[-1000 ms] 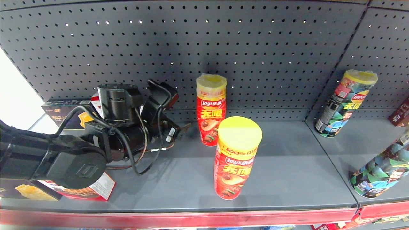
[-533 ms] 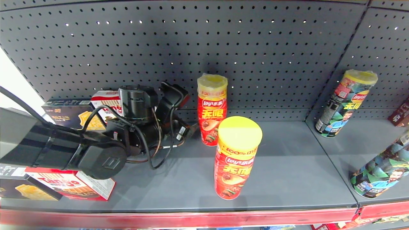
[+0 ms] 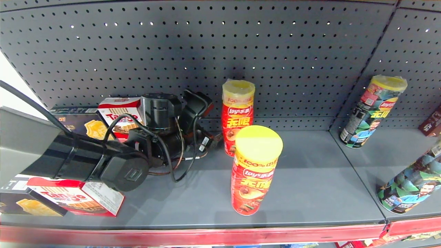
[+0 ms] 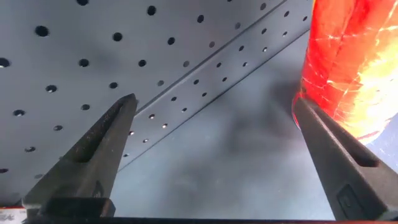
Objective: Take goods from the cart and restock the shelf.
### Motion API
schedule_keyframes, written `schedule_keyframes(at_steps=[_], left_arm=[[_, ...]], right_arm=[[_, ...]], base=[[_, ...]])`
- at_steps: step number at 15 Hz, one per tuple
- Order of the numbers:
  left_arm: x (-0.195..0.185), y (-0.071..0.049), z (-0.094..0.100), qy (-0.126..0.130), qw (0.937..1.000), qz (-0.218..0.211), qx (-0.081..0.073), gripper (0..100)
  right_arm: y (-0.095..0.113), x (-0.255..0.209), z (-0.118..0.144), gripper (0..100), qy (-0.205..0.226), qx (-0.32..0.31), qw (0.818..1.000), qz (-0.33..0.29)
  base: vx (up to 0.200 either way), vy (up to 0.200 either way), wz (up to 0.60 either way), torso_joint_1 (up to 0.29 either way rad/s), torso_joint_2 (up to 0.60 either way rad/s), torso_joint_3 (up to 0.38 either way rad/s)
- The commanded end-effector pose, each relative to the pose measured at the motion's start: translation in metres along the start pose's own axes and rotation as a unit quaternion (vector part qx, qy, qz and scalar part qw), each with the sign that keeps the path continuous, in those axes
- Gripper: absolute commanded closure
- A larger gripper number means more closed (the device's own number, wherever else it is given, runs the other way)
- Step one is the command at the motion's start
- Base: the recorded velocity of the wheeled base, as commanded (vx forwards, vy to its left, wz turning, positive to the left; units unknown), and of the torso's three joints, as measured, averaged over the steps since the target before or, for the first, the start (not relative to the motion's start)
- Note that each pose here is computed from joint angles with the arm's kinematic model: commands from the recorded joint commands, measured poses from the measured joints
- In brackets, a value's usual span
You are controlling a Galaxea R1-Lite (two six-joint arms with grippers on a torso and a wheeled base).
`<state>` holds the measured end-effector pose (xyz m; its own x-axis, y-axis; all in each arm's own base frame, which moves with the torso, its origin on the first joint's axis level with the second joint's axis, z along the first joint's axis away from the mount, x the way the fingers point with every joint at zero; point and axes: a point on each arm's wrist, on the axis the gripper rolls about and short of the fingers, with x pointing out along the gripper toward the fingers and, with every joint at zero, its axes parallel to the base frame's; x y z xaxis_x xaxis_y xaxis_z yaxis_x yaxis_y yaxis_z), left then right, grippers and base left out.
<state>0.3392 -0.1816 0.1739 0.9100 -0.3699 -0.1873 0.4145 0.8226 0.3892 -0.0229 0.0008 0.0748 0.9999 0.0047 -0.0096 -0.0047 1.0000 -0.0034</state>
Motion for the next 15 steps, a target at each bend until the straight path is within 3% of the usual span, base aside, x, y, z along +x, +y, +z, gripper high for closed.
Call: schedule_keyframes(at_steps=[1,4,8,11,14,15], left_arm=[[0.0,-0.001,-0.001,0.002,1.0,0.0,0.0,0],[-0.019,0.007,0.013,-0.017,0.9997,0.009,-0.015,0],[-0.052,0.024,0.036,-0.048,0.9976,0.046,-0.02,0],[-0.078,0.029,0.034,-0.049,0.9959,0.07,-0.03,0],[-0.078,0.032,0.045,-0.098,0.991,0.084,-0.035,0],[-0.077,0.031,0.045,-0.1,0.9907,0.085,-0.036,0]], right_arm=[[0.0,0.0,0.0,0,0.001,0.0,1.0,0.001],[0.0,0.0,0.0,0,0.001,0.0,1.0,0.001],[0.0,0.0,0.0,0,0.001,0.0,1.0,0.001],[0.0,0.0,0.0,0,0.001,0.0,1.0,0.001],[0.0,0.0,0.0,0,0.001,0.0,1.0,0.001],[0.0,0.0,0.0,0,0.001,0.0,1.0,0.001]], base=[[0.0,0.0,0.0,0.0,0.0,0.0],[0.0,0.0,0.0,0.0,0.0,0.0],[0.0,0.0,0.0,0.0,0.0,0.0],[0.0,0.0,0.0,0.0,0.0,0.0],[0.0,0.0,0.0,0.0,0.0,0.0],[0.0,0.0,0.0,0.0,0.0,0.0]])
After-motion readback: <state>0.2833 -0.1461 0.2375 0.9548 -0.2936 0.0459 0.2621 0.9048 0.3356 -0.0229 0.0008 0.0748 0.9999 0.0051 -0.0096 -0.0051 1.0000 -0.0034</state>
